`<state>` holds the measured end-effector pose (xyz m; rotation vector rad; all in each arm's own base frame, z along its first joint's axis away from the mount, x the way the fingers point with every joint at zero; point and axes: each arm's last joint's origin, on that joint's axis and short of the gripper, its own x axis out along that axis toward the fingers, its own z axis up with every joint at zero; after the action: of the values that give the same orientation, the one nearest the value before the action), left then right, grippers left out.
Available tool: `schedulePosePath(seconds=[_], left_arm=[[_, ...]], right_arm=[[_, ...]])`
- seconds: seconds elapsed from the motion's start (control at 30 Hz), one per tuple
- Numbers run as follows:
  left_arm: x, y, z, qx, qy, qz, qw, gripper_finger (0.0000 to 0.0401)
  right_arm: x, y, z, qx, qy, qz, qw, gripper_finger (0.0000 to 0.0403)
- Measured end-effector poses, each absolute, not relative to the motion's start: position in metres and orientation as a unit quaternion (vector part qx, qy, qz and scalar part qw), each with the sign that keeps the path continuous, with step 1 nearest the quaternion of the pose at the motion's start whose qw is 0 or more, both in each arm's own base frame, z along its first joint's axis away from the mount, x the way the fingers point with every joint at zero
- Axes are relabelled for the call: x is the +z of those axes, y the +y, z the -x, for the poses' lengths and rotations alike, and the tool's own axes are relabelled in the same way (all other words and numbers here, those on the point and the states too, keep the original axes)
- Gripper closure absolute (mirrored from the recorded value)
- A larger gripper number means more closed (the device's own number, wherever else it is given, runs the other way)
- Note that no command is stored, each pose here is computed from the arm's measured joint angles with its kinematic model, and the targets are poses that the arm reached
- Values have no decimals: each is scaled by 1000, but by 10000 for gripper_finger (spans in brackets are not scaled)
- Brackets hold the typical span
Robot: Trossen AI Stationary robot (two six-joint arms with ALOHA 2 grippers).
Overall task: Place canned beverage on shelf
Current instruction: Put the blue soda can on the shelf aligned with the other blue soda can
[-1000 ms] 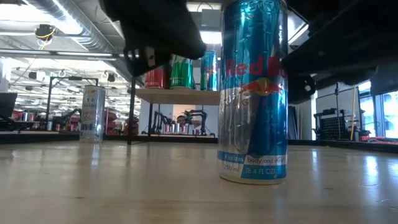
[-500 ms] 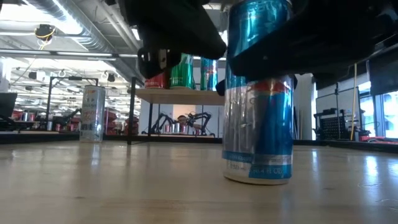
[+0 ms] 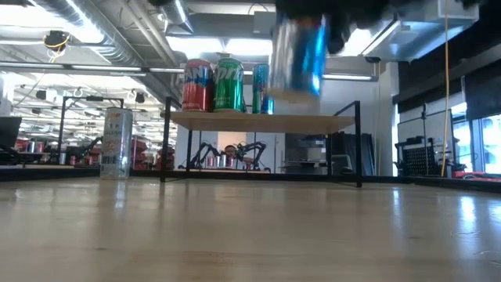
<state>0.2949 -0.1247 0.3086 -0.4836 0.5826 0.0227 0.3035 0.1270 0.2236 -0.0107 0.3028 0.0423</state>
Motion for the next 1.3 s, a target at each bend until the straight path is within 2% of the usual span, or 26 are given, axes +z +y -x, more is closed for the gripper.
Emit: schedulePosePath(seconds=[0.1,0.3,0.5,0.67,0.83,0.97,1.3], left_arm=[[331,-115,-276,12,256,188,948,395],[366,-96,-245,10,196,139,971,395],[384,-76,-212,19,186,103,977,395],[394,-61,-191,53,173,61,982,395],[399,-53,-182,80,160,-2,984,395],[401,-48,-181,94,158,-37,982,395],[400,-40,-184,115,161,-37,980,395]], right_arm=[[256,100,-308,-12,140,18,990,205],[306,43,-328,-75,193,79,975,205],[333,-27,-340,-107,199,51,973,205],[333,-72,-336,-126,201,15,971,205],[315,-99,-344,-132,212,-19,968,205],[301,-111,-353,-143,218,-31,965,205],[290,-120,-357,-161,229,-32,960,205]])
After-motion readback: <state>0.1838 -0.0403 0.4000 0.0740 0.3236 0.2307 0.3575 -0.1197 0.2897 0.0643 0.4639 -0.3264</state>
